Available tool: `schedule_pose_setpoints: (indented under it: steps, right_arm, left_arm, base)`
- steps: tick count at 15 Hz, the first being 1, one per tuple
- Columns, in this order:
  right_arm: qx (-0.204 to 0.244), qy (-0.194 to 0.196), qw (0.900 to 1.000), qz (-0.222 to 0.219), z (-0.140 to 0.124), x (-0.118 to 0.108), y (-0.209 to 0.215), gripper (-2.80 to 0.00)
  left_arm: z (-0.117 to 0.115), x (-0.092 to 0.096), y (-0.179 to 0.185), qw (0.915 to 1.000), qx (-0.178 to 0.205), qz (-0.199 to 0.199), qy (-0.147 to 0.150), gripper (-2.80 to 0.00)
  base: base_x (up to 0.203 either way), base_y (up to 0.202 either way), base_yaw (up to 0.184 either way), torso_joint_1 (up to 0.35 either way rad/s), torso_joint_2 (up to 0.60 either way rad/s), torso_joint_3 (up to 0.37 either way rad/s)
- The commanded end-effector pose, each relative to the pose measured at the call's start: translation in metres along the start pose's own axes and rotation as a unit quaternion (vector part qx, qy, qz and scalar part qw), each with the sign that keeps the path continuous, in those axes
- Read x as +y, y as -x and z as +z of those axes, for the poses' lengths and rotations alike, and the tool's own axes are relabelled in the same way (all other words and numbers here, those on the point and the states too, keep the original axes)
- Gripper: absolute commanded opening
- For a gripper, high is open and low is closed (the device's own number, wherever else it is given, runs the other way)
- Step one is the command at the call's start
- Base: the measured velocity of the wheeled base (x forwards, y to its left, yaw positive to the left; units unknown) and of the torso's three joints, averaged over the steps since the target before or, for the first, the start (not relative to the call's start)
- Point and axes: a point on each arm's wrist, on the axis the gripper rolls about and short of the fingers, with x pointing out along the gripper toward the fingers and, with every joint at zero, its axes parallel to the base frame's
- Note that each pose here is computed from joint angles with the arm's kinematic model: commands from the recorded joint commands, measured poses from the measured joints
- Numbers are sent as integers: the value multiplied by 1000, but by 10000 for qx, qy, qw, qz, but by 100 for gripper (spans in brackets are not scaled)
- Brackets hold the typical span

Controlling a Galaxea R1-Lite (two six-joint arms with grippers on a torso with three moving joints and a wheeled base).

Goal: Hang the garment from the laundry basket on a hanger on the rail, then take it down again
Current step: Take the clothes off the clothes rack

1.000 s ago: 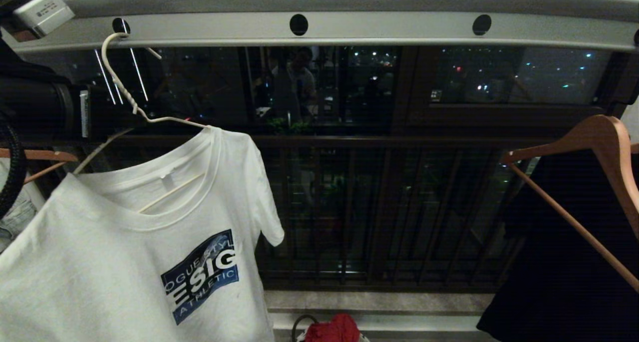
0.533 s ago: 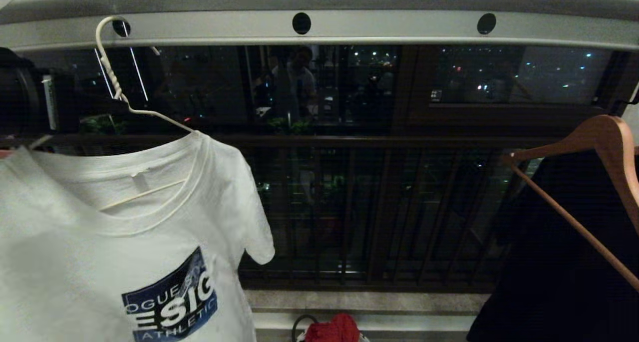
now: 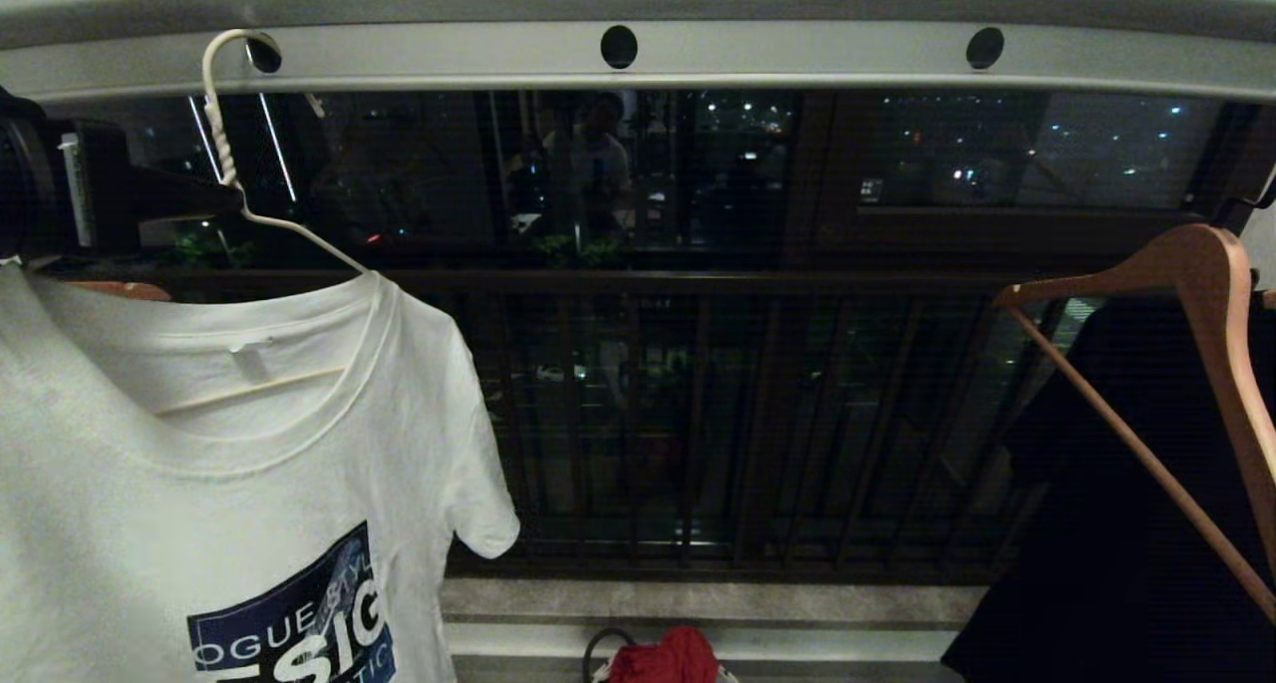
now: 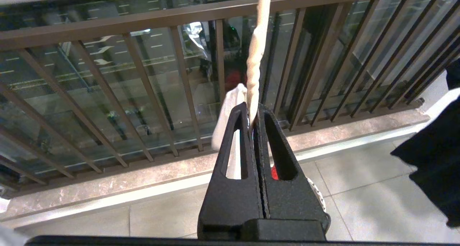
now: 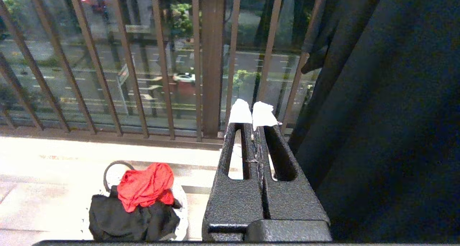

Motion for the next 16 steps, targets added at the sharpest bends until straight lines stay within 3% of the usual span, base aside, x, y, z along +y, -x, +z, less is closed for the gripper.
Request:
schedule_pose_setpoints:
  steps: [1,6,9,12,16]
  right_arm:
    - [12,3,10000,1,0,0,0,-280]
    - [10,3,10000,3,0,0,0,-280]
    - [10,3,10000,3,0,0,0,-280]
    - [5,3,10000,3,0,0,0,-280]
    - [5,3,10000,2,0,0,0,-280]
  left_arm:
    - [-5,0,-1,9999,98,-17,17,-280]
    - [-8,-1,5,10000,71,-15,41,-280]
    - [-22,1,-5,9999,113,-6,71,-280]
    - [-23,1,-8,9991,-412,-6,131,-280]
    - [-2,-2,10,9949,-1000,-32,120,-280]
  base:
    - [0,0,0,0,0,0]
    - [0,0,0,0,0,0]
    - [0,0,0,0,0,0]
    - [0,0,0,0,0,0]
    - [0,0,0,0,0,0]
